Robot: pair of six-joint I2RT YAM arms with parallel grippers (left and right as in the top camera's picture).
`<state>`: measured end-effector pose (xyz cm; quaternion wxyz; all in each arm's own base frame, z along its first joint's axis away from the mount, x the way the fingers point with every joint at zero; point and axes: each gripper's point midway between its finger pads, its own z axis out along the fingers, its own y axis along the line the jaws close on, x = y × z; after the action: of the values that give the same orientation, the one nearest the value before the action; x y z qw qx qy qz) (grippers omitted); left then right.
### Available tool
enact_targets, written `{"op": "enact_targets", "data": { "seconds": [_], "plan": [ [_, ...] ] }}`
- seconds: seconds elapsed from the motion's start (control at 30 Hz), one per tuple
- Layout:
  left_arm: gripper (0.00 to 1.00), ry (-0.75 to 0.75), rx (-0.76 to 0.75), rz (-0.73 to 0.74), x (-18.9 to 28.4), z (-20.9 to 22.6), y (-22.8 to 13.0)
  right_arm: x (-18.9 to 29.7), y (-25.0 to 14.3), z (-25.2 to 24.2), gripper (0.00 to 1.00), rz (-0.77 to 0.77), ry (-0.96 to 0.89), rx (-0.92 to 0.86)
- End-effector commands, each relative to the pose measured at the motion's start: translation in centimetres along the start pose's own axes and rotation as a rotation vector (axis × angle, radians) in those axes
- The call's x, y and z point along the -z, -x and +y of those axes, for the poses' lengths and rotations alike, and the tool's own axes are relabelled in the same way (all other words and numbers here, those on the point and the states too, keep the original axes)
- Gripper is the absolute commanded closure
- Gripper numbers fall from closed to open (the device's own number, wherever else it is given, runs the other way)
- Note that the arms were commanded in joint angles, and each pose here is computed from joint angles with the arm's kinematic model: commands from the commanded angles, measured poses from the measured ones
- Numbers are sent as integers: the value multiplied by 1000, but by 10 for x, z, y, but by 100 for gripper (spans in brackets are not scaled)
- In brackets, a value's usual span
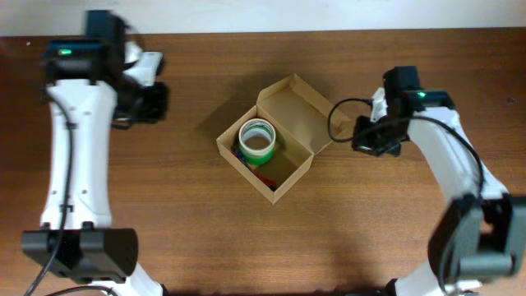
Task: Pack container
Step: 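Release the marker and lift the right gripper out of the box, then move both grippers to the box's left and right side flaps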
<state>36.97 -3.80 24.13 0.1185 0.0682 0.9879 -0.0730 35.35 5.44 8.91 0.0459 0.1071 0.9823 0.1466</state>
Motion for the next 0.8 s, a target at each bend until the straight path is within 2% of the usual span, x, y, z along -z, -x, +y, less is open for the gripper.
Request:
{"op": "enact_targets", "data": {
  "seconds": [0.0,0.17,0.27,0.37,0.57,0.77],
  "plan": [
    [98,86,-121,14,-14,-12,7,-31,-3,5,96,93,76,-72],
    [98,89,-167,45,-33,-29,11,-55,9,13,96,98,151,-57],
    [98,87,-153,90,-50,-27,11,-57,29,37,96,31,291,17],
    [98,87,-150,125,-65,-25,11,-48,52,60,96,-65,414,81],
    [98,86,-147,150,-87,-23,17,-25,87,94,96,-193,601,95],
    [98,90,-138,93,-97,-20,35,-11,86,125,96,-212,725,177]
  ]
}}
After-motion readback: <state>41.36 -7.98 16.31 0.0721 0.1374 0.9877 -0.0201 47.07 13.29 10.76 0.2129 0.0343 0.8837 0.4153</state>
